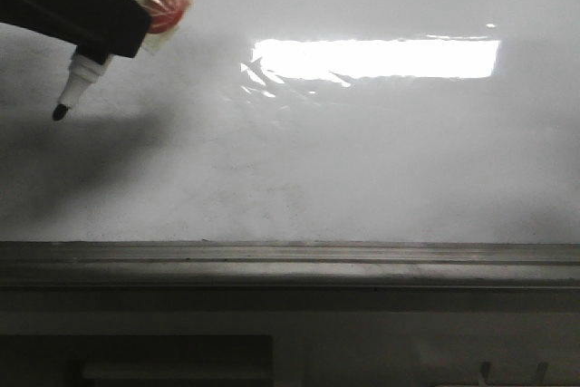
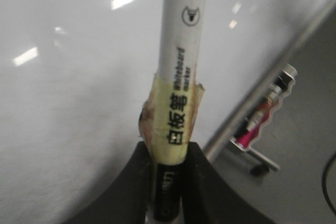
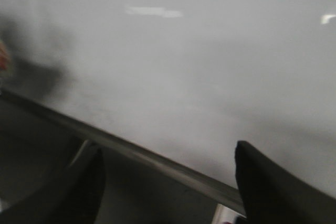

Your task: Write number 6 on whiteboard

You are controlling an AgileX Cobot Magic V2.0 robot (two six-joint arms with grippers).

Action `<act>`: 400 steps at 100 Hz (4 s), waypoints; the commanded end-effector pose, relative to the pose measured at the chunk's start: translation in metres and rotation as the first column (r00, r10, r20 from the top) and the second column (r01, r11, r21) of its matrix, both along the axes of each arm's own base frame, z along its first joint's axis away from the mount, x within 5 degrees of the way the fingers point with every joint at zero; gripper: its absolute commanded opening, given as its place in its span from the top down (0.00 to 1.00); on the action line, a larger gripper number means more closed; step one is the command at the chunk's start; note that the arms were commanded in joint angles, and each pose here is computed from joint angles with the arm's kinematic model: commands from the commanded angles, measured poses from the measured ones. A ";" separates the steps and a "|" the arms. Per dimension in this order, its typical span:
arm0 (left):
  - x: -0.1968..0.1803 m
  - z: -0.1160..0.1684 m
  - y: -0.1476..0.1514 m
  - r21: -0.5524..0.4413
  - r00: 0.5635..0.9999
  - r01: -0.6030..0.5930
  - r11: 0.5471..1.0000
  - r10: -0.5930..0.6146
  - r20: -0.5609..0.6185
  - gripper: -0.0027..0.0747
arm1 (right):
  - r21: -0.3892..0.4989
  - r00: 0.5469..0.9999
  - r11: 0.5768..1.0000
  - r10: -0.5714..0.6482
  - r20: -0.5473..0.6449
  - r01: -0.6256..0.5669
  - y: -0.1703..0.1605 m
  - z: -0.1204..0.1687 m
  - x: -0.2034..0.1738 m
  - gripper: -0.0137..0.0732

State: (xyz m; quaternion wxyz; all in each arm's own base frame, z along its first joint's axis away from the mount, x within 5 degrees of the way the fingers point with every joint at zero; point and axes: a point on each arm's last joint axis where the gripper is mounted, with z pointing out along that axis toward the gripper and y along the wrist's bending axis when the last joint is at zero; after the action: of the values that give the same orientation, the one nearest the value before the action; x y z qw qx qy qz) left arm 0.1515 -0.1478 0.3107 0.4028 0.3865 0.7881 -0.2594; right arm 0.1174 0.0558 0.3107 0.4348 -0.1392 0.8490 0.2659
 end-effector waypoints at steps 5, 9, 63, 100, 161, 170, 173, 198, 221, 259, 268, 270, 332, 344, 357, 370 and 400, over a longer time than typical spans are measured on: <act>-0.013 0.018 -0.016 0.046 0.986 0.140 0.989 -0.144 0.080 0.99 | 0.129 0.985 0.977 0.167 0.050 -0.173 0.016 0.025 0.020 0.30; -0.014 0.018 -0.020 0.058 0.982 0.157 0.986 -0.162 0.092 0.99 | 0.151 0.977 0.965 0.211 0.042 -0.215 0.020 0.028 0.024 0.30; -0.015 0.002 -0.056 0.106 0.962 0.249 0.963 -0.259 0.090 0.99 | 0.130 0.778 0.794 0.607 -0.158 -0.593 0.069 0.043 0.075 0.30; -0.012 0.012 -0.060 0.089 0.959 0.249 0.964 -0.258 0.114 0.99 | 0.109 0.766 0.786 0.618 -0.178 -0.608 0.097 0.030 0.085 0.47; -0.008 0.022 -0.050 0.021 0.975 0.192 0.981 -0.193 0.109 0.23 | 0.061 0.761 0.768 0.640 -0.106 -0.638 0.095 0.037 0.077 0.89; -0.003 0.034 -0.035 -0.056 0.988 0.120 0.991 -0.113 0.106 0.21 | 0.027 0.806 0.807 0.591 -0.037 -0.590 0.088 0.043 0.066 0.89; -0.001 0.039 -0.028 -0.080 0.991 0.086 0.993 -0.077 0.109 0.21 | 0.015 0.824 0.824 0.567 -0.009 -0.566 0.085 0.044 0.062 0.89; -0.007 0.050 0.040 -0.260 0.954 -0.206 0.943 0.252 0.160 0.30 | -0.055 0.922 0.967 0.254 0.291 -0.249 0.043 0.044 0.020 0.89; -0.029 0.034 0.082 -0.419 0.849 -0.399 0.815 0.502 0.166 0.36 | -0.046 0.904 0.996 0.088 0.418 -0.075 0.024 0.040 0.010 0.89; -0.040 0.029 0.091 -0.461 0.819 -0.418 0.783 0.544 0.182 0.36 | -0.067 0.950 0.998 0.041 0.309 -0.021 0.035 0.021 0.052 0.89; -0.040 0.029 0.091 -0.461 0.819 -0.418 0.783 0.544 0.182 0.36 | -0.103 0.965 0.983 0.167 0.200 -0.149 0.046 0.010 0.054 0.89; -0.040 0.029 0.091 -0.461 0.819 -0.418 0.783 0.544 0.182 0.36 | -0.114 0.965 0.978 0.192 0.179 -0.174 0.048 0.007 0.054 0.89; -0.040 0.029 0.090 -0.461 0.821 -0.416 0.784 0.542 0.180 0.36 | -0.114 0.962 0.990 0.107 0.253 -0.080 0.045 0.020 0.051 0.89; -0.040 0.029 0.090 -0.461 0.822 -0.415 0.784 0.540 0.178 0.36 | -0.142 0.959 0.970 0.219 0.178 -0.195 0.061 0.013 0.051 0.89; -0.041 0.028 0.089 -0.455 0.832 -0.409 0.791 0.528 0.170 0.36 | -0.145 0.940 0.945 0.312 0.141 -0.292 0.060 0.018 0.034 0.89; -0.044 0.027 0.084 -0.412 0.867 -0.361 0.837 0.463 0.181 0.36 | -0.154 0.925 0.934 0.344 0.159 -0.321 0.056 0.025 0.021 0.89; -0.043 0.027 0.042 -0.319 0.977 0.023 0.948 0.046 0.208 0.43 | -0.164 0.898 0.904 0.418 0.139 -0.395 0.065 0.046 0.027 0.89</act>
State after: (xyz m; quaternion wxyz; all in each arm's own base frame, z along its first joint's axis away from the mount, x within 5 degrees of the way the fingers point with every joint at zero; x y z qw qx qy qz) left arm 0.1043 -0.0908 0.3240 0.5453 0.3146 0.7202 -0.2917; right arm 0.1389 0.1158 0.3393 0.4173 -0.3582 0.7894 0.2728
